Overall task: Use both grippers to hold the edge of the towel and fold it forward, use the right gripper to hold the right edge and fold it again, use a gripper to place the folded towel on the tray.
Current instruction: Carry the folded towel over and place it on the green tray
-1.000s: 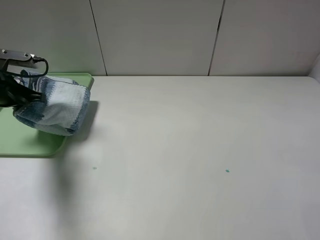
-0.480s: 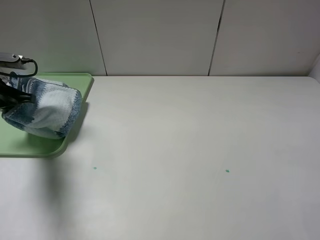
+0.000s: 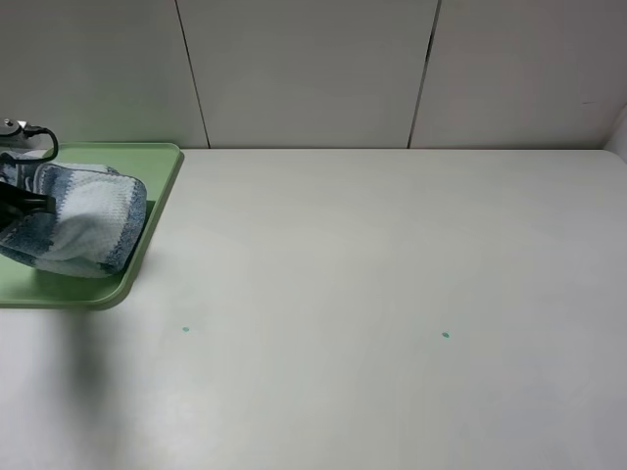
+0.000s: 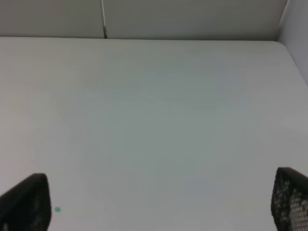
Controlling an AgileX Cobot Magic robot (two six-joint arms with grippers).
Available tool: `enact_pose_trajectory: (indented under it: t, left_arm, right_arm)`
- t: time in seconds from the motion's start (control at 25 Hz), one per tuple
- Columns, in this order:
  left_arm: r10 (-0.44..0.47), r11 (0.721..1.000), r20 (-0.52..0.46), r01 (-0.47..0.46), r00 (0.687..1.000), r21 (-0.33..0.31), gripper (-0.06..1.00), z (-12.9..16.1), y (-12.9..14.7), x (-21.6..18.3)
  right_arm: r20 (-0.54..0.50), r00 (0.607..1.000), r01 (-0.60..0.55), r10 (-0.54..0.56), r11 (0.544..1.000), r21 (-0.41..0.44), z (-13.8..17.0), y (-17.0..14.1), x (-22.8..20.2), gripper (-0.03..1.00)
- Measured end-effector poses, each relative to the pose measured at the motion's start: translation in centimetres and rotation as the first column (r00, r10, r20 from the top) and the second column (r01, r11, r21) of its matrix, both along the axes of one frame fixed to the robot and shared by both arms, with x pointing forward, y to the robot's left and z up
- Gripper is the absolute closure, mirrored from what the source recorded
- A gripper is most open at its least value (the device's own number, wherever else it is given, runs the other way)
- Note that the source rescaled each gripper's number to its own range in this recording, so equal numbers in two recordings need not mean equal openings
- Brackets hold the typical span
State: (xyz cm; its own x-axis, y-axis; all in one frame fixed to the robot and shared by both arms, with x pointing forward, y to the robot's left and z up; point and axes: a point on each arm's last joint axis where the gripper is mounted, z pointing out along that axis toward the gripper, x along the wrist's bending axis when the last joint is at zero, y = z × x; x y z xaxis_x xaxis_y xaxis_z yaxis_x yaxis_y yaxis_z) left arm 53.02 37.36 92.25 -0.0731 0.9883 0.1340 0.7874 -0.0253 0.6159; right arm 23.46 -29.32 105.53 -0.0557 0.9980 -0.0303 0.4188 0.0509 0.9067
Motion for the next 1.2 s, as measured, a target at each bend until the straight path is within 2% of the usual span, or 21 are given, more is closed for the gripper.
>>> enact_pose_trajectory:
  t: [0.16,0.28,0.36,0.52,0.6,0.8,1.2]
  left_arm:
    - [0.018,1.000,0.003,-0.018,1.000,-0.014,0.88,0.00,0.00,0.00]
    - [0.020,1.000,0.004,-0.019,1.000,-0.015,0.78,0.00,0.00,0.00]
    - [0.010,1.000,0.008,-0.010,1.000,-0.008,0.63,0.03,0.00,0.04]
    - [-0.014,1.000,0.024,0.013,1.000,0.008,0.13,0.15,-0.02,0.19]
    - [-0.015,1.000,0.035,0.015,0.999,0.009,0.02,0.22,-0.03,0.27]
    - [-0.016,1.000,0.040,0.015,0.999,0.012,-0.05,0.25,0.10,0.27]
    - [-0.032,0.999,0.035,0.031,0.999,0.026,-0.05,0.24,0.12,0.26]
  right_arm:
    - [0.000,1.000,0.000,0.000,1.000,0.000,0.00,0.00,0.00,-0.03]
    - [0.000,1.000,0.000,0.000,1.000,0.000,0.00,0.00,0.00,-0.03]
    - [0.000,1.000,0.000,0.000,1.000,0.000,0.00,0.00,0.00,-0.03]
    - [0.000,1.000,0.000,0.000,1.000,0.000,0.00,0.00,0.00,-0.03]
    - [0.000,1.000,0.000,0.000,1.000,0.000,0.00,0.00,0.00,-0.03]
    - [0.000,1.000,0.000,0.000,1.000,0.000,0.00,0.00,0.00,-0.03]
    - [0.000,1.000,0.000,0.000,1.000,0.000,0.00,0.00,0.00,-0.03]
